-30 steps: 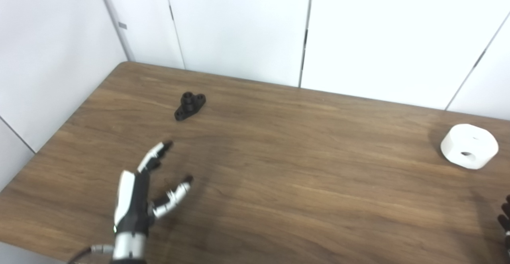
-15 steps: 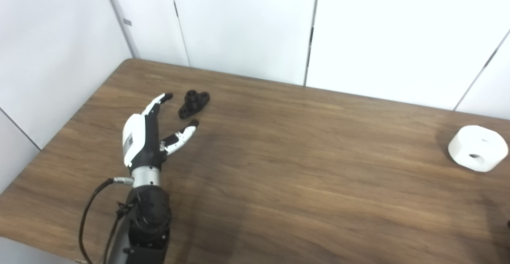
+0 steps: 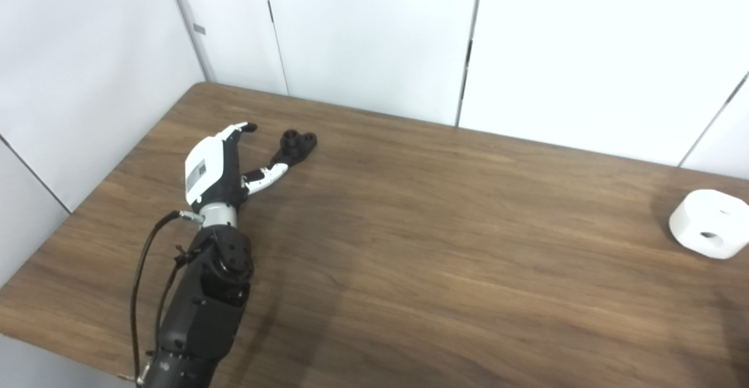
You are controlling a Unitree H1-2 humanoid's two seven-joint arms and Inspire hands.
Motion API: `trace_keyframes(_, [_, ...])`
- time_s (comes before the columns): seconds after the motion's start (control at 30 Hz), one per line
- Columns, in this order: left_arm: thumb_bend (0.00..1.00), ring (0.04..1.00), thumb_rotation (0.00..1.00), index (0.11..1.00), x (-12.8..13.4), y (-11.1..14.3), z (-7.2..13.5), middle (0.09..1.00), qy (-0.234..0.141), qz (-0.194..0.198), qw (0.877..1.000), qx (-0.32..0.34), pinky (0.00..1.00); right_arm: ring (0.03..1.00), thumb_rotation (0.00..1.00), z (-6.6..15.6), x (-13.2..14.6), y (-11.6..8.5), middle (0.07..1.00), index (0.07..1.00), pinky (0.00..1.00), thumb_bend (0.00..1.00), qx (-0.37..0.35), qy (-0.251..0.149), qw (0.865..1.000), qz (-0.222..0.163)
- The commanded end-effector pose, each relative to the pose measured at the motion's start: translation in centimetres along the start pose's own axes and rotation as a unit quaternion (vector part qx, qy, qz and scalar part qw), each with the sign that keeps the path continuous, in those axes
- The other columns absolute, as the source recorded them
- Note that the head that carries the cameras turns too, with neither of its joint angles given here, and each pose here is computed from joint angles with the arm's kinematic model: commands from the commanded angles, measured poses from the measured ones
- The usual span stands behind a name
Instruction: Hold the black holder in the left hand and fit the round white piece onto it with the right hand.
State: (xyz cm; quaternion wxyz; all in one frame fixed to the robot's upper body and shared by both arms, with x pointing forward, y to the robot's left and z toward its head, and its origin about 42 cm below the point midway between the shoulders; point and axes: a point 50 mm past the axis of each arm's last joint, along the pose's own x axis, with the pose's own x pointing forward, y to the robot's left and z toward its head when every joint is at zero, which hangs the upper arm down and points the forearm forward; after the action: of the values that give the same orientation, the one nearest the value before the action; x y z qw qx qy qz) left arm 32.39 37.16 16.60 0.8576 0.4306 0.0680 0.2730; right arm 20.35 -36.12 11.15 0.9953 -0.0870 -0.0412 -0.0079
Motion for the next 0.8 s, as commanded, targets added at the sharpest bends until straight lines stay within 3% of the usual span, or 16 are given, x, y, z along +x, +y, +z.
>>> trace_keyframes(0.0, [0.83, 0.927, 0.35, 0.795, 1.7, 1.4, 1.1, 0.893, -0.022, 0.034, 0.999, 0.02, 0.93, 1.0, 1.0, -1.8, -1.9, 0.9, 1.0, 1.0, 1.0, 0.77, 0.016, 0.038, 0.999, -0.003])
trace_keyframes(0.27, [0.83, 0.939, 0.35, 0.775, 2.8, 0.6, 1.0, 0.887, -0.022, 0.016, 0.998, 0.065, 1.0, 1.0, 1.0, -1.8, -1.9, 1.0, 1.0, 1.0, 1.0, 0.74, 0.018, 0.036, 0.999, -0.001])
trace_keyframes(0.5, [0.82, 0.948, 0.39, 0.77, 3.5, -0.1, 1.5, 0.89, -0.023, -0.001, 0.994, 0.106, 1.0, 1.0, 1.0, -1.5, -2.0, 1.3, 1.0, 1.0, 1.0, 0.72, 0.024, 0.035, 0.999, 0.001])
trace_keyframes(0.77, [0.82, 0.948, 0.37, 0.754, 4.0, -1.6, 1.7, 0.892, -0.036, -0.019, 0.992, 0.119, 1.0, 1.0, 1.0, -1.7, -2.1, 1.8, 1.0, 1.0, 1.0, 0.74, 0.025, 0.032, 0.999, 0.001])
